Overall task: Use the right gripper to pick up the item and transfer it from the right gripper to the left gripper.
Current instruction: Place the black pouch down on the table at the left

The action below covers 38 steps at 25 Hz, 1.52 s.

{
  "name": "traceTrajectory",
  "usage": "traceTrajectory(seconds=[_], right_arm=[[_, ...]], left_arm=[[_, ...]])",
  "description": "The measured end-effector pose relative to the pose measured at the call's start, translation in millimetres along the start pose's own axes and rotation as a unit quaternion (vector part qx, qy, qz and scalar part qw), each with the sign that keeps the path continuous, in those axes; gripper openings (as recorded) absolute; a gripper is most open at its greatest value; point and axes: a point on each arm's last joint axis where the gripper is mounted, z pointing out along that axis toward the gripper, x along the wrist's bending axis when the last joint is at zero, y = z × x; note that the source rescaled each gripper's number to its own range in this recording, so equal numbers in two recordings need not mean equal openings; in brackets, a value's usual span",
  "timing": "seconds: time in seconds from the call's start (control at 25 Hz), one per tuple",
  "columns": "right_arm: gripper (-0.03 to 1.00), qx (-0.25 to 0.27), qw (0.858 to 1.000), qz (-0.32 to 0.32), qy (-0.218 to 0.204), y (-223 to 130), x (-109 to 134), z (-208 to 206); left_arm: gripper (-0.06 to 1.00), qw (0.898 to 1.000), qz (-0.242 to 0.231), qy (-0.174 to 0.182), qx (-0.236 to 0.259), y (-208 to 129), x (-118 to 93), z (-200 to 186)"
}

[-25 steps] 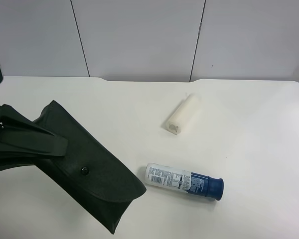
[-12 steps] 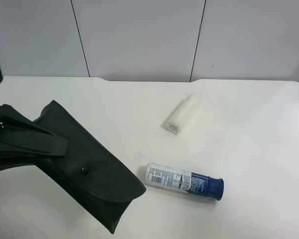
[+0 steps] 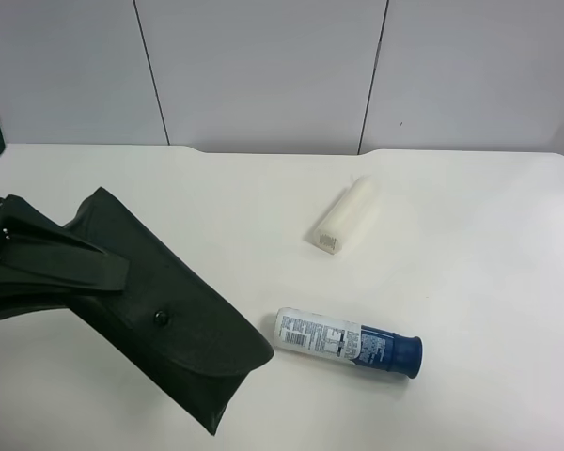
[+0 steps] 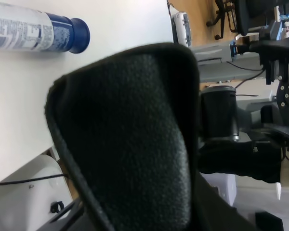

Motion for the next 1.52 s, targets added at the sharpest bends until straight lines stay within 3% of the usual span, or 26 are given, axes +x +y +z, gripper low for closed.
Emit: traceTrajectory(seconds=[0.16, 0.32, 0.56, 0.72, 0.88, 1.08, 1.52], right_arm=[[1.0, -0.016, 0.998, 0.028, -0.049, -2, 0, -4], [1.0, -0.02, 0.988, 0.073, -0.133, -3, 2, -6], [1.0, -0.017, 0.951, 0.149, -0.272, -3, 4, -6], [1.0, -0.016, 0.923, 0.184, -0.337, -3, 5, -6], [1.0, -0.015, 0.91, 0.199, -0.364, -3, 6, -6], [1.0, -0.015, 0.908, 0.201, -0.368, -3, 6, -6], [1.0, -0.015, 0.908, 0.201, -0.368, -3, 6, -6]], left_arm=[[0.0, 1.0, 0.0, 0.004, -0.006, 1, 1, 0], [0.0, 1.0, 0.0, 0.013, -0.02, 4, 2, 0], [0.0, 0.999, 0.0, 0.021, -0.034, 6, 4, 0], [0.0, 0.999, 0.0, 0.023, -0.037, 7, 4, 0], [0.0, 0.997, -0.002, 0.037, -0.065, 12, 7, -1], [0.0, 0.99, -0.013, 0.069, -0.126, 28, 17, 0], [0.0, 0.992, 0.026, 0.078, -0.091, 122, 37, 31]])
